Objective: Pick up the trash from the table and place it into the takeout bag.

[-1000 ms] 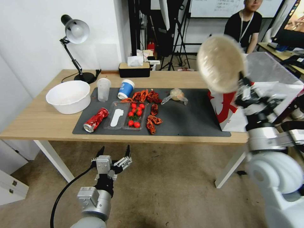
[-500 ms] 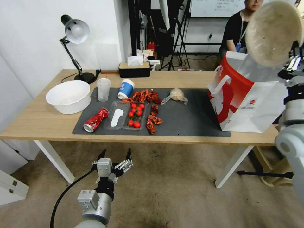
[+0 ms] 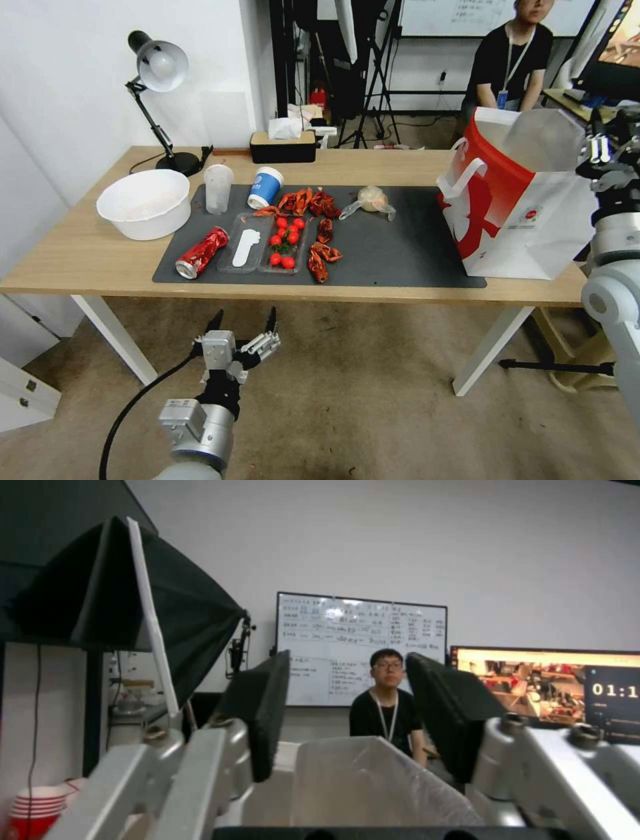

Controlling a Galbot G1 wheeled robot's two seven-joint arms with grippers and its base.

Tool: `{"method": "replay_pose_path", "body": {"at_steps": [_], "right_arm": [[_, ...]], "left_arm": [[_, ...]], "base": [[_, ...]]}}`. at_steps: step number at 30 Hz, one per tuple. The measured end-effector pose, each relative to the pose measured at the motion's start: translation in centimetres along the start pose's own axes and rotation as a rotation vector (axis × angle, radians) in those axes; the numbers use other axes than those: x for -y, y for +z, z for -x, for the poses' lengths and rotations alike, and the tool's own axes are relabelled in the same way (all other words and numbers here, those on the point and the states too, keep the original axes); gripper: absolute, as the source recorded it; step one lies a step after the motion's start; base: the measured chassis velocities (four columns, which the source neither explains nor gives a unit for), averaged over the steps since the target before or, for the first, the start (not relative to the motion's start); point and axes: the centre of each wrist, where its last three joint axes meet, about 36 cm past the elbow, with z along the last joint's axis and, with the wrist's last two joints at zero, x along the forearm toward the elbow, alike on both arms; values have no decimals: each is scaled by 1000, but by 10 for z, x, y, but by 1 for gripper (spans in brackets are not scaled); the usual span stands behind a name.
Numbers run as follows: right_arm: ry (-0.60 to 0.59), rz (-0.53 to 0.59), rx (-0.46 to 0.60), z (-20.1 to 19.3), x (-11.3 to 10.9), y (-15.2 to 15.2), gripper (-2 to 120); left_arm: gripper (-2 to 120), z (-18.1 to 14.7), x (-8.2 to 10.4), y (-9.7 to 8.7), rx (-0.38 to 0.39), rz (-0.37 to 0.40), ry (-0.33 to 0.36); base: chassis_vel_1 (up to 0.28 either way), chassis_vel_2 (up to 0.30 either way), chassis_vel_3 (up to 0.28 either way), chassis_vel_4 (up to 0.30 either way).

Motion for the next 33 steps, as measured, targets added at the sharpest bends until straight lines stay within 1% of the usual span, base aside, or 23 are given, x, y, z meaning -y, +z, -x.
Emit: {"method": "replay_pose_path", "body": {"at_steps": [2,4,5,6,7,9,10,11,12,14,16,18,19,21,22,23,24,25,27,28,31,33], "right_arm": [[0,0,-3,0,0,0,51],[0,0,-4,0,0,0,51],[0,-1,-8,-1,0,1,64],[-1,-2,-15,-2,0,2,69],[-1,-2,-21,-3,0,3,72],[-1,-2,-21,-3,0,3,74],[-5,-1,-25,-5,-1,3,86],[-7,0,-26,-7,-1,3,90],[-7,0,-26,-7,-1,3,90],[-17,11,-28,-10,-4,0,98],[-24,19,-32,-12,-5,-1,100],[-60,64,-42,-18,-9,-2,100],[-60,64,-42,-18,-9,-2,100],[-114,135,-51,-29,-12,-10,100],[-153,196,-66,-38,-15,-17,100],[-178,231,-78,-44,-18,-21,100],[-178,231,-78,-44,-18,-21,100],[-204,267,-92,-56,-23,-26,100],[-230,289,-107,-70,-29,-28,100],[-230,289,-107,-70,-29,-28,100],[-262,307,-127,-96,-38,-31,100],[-266,309,-132,-102,-40,-30,100]], "left_arm": [[100,0,0,0,2,-2,1],[100,0,0,0,3,-3,2],[100,0,-1,-1,7,-5,2],[100,0,-2,-3,14,-9,1],[100,1,-3,-4,19,-11,-1],[100,1,-4,-5,20,-11,0],[100,1,-7,-8,30,-10,-5],[100,1,-8,-9,34,-9,-6],[100,1,-8,-9,34,-9,-6],[100,-1,-9,-10,31,-9,-7],[100,-2,-7,-9,30,-12,-4],[100,-3,-5,-8,28,-18,2],[100,-3,-5,-8,28,-18,2],[100,-4,-5,-7,28,-19,1],[100,-4,-5,-8,34,-17,-1],[100,-4,-6,-8,38,-16,-3],[100,-4,-6,-8,38,-16,-3],[100,-4,-6,-8,42,-16,-4],[100,-4,-6,-7,45,-16,-5],[100,-4,-6,-7,45,-16,-5],[100,-5,-6,-7,46,-16,-6],[100,-5,-6,-7,46,-16,-7]], "base": [[0,0,0,0],[0,0,0,0],[0,0,0,0],[0,0,0,0],[0,0,0,0],[0,0,0,0],[0,0,0,0],[0,0,0,0],[0,0,0,0],[0,0,0,0],[0,0,0,0],[0,0,0,0],[0,0,0,0],[0,0,0,0],[0,0,0,0],[0,0,0,0],[0,0,0,0],[0,0,0,0],[0,0,0,0],[0,0,0,0],[0,0,0,0],[0,0,0,0]]}}
